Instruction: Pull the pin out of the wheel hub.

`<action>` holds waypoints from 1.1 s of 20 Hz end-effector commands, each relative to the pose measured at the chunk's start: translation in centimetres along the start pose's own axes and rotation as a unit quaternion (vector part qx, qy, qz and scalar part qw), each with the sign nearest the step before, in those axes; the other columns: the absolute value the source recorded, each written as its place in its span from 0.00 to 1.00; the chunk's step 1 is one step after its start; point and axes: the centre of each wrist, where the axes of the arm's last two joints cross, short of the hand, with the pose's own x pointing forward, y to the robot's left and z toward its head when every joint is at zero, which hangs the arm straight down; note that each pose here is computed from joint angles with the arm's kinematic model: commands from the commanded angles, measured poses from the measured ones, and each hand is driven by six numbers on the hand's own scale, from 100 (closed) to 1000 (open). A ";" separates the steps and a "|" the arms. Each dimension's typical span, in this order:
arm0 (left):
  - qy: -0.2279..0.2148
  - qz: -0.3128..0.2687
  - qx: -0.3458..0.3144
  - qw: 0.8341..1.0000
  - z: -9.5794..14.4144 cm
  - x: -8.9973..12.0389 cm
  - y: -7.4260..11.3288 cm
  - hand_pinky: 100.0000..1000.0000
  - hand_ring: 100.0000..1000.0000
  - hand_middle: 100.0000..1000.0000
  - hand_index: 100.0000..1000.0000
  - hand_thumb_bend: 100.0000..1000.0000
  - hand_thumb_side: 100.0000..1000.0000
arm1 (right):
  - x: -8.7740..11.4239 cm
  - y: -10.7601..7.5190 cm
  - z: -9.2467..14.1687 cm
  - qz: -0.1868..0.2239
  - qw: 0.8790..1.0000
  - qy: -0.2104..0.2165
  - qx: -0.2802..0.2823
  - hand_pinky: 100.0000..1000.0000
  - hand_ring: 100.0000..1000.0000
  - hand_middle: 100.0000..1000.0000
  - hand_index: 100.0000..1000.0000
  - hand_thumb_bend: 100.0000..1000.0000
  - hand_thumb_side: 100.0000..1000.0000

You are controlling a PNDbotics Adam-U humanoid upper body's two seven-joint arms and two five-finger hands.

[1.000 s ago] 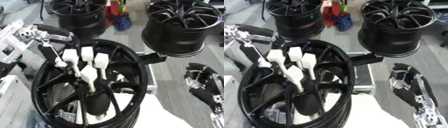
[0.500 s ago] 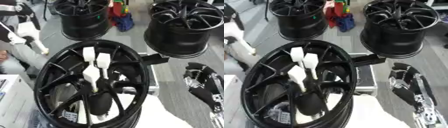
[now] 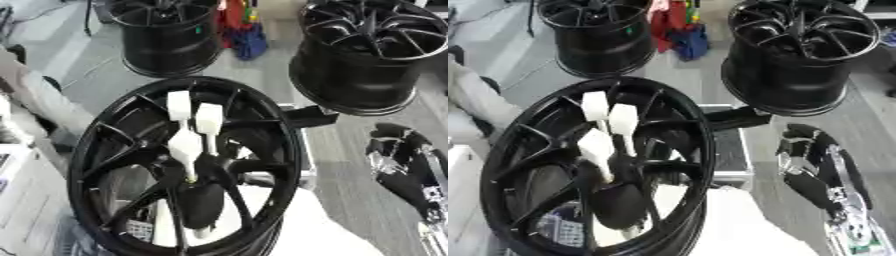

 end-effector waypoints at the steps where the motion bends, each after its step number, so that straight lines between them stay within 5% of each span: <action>1: 0.059 0.002 0.036 0.998 0.2 -2.2 -0.5 0.83 0.77 0.86 0.93 0.58 0.27 | 0.4 -0.4 -0.3 0.004 1.000 -0.008 -0.007 0.62 0.55 0.61 0.73 0.00 0.05; 7: 0.078 0.028 0.090 0.992 0.1 -3.6 -2.3 0.79 0.73 0.83 0.91 0.64 0.28 | 0.5 -0.3 -0.3 0.002 1.000 -0.008 -0.009 0.62 0.55 0.61 0.73 0.00 0.05; 13: -0.011 0.121 0.201 0.972 0.4 -1.6 -3.2 0.68 0.65 0.73 0.84 0.63 0.28 | 0.5 -0.5 -0.3 0.003 1.000 -0.009 -0.014 0.62 0.55 0.61 0.73 0.00 0.05; 19: -0.098 0.240 0.324 0.910 0.9 1.9 -5.4 0.59 0.58 0.65 0.77 0.60 0.28 | 0.6 -0.5 -0.4 0.002 1.000 -0.011 -0.020 0.62 0.54 0.61 0.73 0.00 0.05; 22: -0.124 0.310 0.384 0.861 1.1 3.9 -6.6 0.56 0.56 0.62 0.75 0.57 0.25 | 0.6 -0.4 -0.5 -0.001 1.000 -0.011 -0.022 0.62 0.54 0.61 0.73 0.00 0.05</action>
